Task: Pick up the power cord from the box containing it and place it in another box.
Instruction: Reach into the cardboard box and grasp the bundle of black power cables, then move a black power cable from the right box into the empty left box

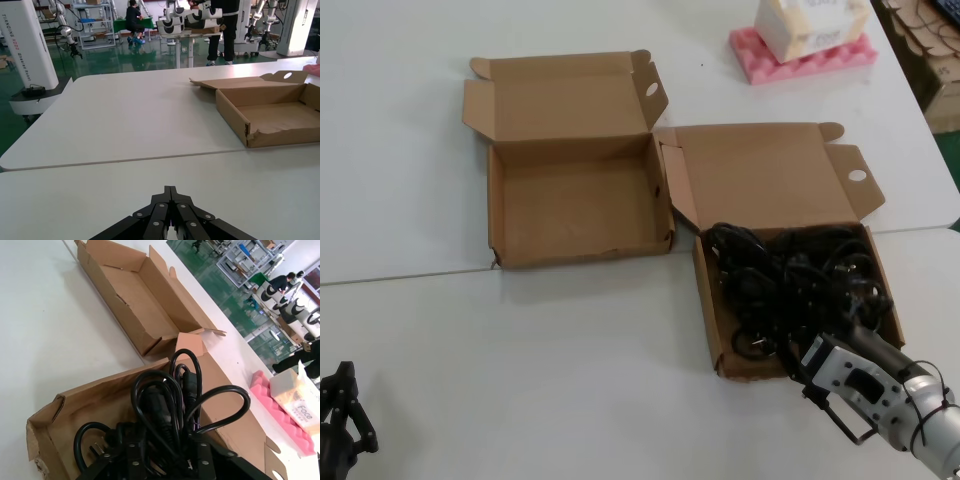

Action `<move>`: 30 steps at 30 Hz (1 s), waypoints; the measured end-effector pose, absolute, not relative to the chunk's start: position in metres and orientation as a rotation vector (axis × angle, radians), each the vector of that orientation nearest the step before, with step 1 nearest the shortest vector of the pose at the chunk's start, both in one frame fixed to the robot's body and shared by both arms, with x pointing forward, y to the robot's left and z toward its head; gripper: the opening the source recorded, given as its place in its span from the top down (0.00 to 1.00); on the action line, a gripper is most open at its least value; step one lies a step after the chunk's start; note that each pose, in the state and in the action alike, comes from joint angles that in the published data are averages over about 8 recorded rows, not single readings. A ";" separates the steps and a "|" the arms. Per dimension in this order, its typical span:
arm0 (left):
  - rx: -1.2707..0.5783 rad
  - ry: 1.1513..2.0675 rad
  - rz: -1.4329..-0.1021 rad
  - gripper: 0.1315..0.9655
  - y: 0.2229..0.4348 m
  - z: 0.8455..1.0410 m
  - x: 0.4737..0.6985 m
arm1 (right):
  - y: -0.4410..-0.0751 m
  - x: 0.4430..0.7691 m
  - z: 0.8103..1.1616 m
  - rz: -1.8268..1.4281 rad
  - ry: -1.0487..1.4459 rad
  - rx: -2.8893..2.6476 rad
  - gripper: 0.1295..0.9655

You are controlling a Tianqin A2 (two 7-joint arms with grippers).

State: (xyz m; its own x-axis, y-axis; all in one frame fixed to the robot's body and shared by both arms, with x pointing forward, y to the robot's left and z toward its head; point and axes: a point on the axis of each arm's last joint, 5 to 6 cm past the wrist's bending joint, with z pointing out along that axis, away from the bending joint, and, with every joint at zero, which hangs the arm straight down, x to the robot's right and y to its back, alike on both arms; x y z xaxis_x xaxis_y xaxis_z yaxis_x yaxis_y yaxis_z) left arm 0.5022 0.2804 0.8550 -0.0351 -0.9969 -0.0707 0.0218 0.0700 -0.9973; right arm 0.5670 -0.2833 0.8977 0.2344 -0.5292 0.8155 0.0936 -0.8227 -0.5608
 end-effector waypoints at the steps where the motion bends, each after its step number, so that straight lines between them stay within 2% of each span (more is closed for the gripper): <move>1: -1.125 1.253 -1.193 0.96 0.280 0.855 0.502 | -0.284 0.567 0.898 -1.628 0.397 -2.012 0.67; 8: -1.125 1.253 -1.193 0.96 0.280 0.855 0.502 | -0.286 0.569 0.899 -1.629 0.385 -2.026 0.83; 19: -1.125 1.253 -1.193 0.96 0.280 0.855 0.502 | -0.289 0.563 0.910 -1.658 0.346 -2.039 0.88; 30: -1.125 1.253 -1.193 0.96 0.280 0.855 0.502 | -0.281 0.542 0.949 -1.755 0.272 -1.996 0.89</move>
State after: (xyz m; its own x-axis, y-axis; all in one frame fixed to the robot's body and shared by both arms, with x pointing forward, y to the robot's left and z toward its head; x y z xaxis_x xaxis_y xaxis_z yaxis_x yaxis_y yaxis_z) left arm 0.5022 0.2804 0.8550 -0.0351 -0.9969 -0.0707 0.0218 0.0699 -0.9973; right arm 0.5420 -0.2813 0.9495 0.1640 -0.4414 0.8822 0.1534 -0.8720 -0.4648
